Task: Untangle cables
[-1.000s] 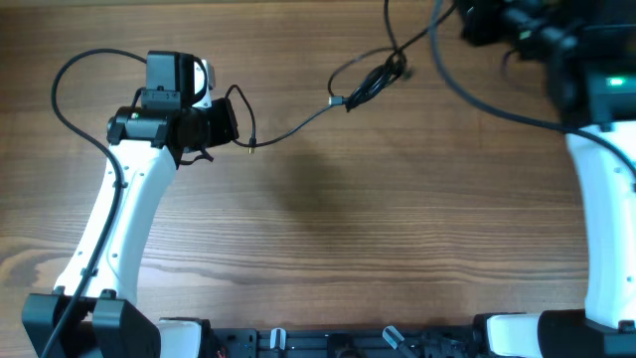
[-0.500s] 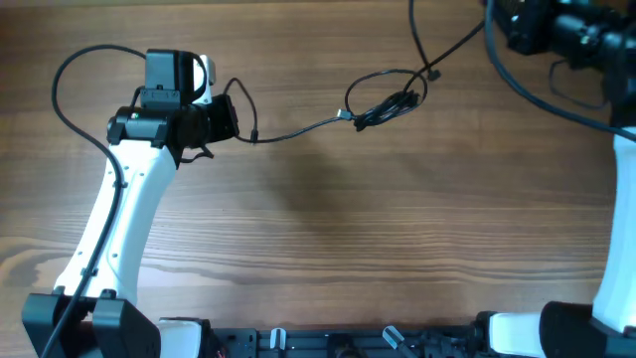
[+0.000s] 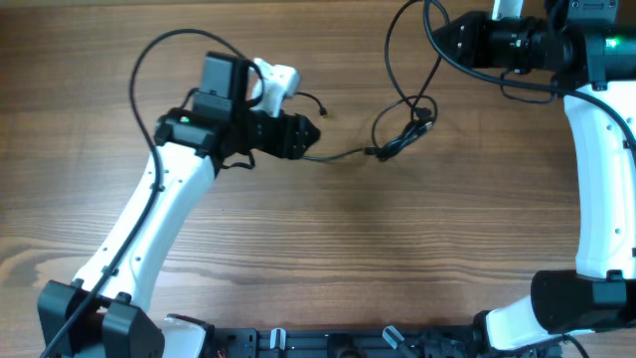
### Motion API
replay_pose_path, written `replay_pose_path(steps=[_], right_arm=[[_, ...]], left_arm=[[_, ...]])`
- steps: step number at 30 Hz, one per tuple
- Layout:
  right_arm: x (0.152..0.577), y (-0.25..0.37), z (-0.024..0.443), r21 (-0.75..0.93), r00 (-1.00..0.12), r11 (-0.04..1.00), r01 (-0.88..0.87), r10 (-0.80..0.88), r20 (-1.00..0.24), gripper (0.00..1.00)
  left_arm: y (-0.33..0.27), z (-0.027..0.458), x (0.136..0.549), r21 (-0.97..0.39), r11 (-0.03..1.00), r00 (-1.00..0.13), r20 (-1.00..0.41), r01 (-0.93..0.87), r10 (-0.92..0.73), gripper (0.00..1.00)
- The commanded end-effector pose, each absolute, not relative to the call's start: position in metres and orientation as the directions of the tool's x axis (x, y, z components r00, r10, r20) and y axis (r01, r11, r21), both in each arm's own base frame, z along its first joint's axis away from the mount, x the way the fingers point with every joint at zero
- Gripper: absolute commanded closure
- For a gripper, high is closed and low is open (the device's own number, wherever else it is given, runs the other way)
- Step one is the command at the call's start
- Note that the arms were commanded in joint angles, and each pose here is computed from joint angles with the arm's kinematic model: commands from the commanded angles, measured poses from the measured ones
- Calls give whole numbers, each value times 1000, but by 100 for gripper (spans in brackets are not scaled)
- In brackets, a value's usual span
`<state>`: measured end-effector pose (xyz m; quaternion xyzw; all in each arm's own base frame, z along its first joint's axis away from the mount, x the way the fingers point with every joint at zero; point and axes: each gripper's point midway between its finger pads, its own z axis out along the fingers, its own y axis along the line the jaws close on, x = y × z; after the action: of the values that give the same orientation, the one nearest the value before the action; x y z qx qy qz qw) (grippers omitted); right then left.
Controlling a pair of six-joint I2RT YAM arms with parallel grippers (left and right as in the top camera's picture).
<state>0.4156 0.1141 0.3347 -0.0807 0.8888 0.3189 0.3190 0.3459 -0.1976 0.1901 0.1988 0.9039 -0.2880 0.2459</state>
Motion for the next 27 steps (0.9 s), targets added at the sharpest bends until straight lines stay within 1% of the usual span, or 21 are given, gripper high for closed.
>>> replay_pose_path(steps=[1, 5, 10, 12, 14, 17, 20, 22, 27], right_arm=[[413, 119, 342, 513, -770, 767, -384, 40, -637, 96], [413, 119, 341, 513, -770, 768, -384, 39, -636, 96], [412, 119, 340, 511, -773, 768, -386, 34, -634, 96], [412, 119, 340, 509, -772, 768, -388, 31, -635, 96], [411, 119, 339, 504, -770, 768, -395, 22, -637, 96], [410, 119, 339, 503, -773, 769, -394, 19, -635, 96], [410, 119, 339, 503, -773, 769, -395, 18, -635, 96], [409, 119, 338, 501, -774, 769, -397, 13, -633, 96], [409, 119, 338, 501, -774, 769, -396, 14, -633, 96]], left_arm=[[-228, 199, 344, -433, 699, -759, -603, 569, 245, 34], [-258, 202, 346, -437, 659, -726, -641, 612, 250, 34], [-291, 186, 358, -483, 636, -739, -639, 602, 214, 34], [-308, 185, 356, -493, 602, -725, -652, 628, 223, 35], [-321, 180, 349, -494, 578, -716, -653, 650, 246, 39], [-328, 171, 340, -494, 566, -718, -636, 660, 282, 39], [-330, 159, 340, -504, 567, -731, -616, 652, 294, 39], [-336, 151, 344, -504, 560, -727, -620, 658, 296, 39], [-361, 151, 342, -487, 512, -679, -669, 708, 303, 39]])
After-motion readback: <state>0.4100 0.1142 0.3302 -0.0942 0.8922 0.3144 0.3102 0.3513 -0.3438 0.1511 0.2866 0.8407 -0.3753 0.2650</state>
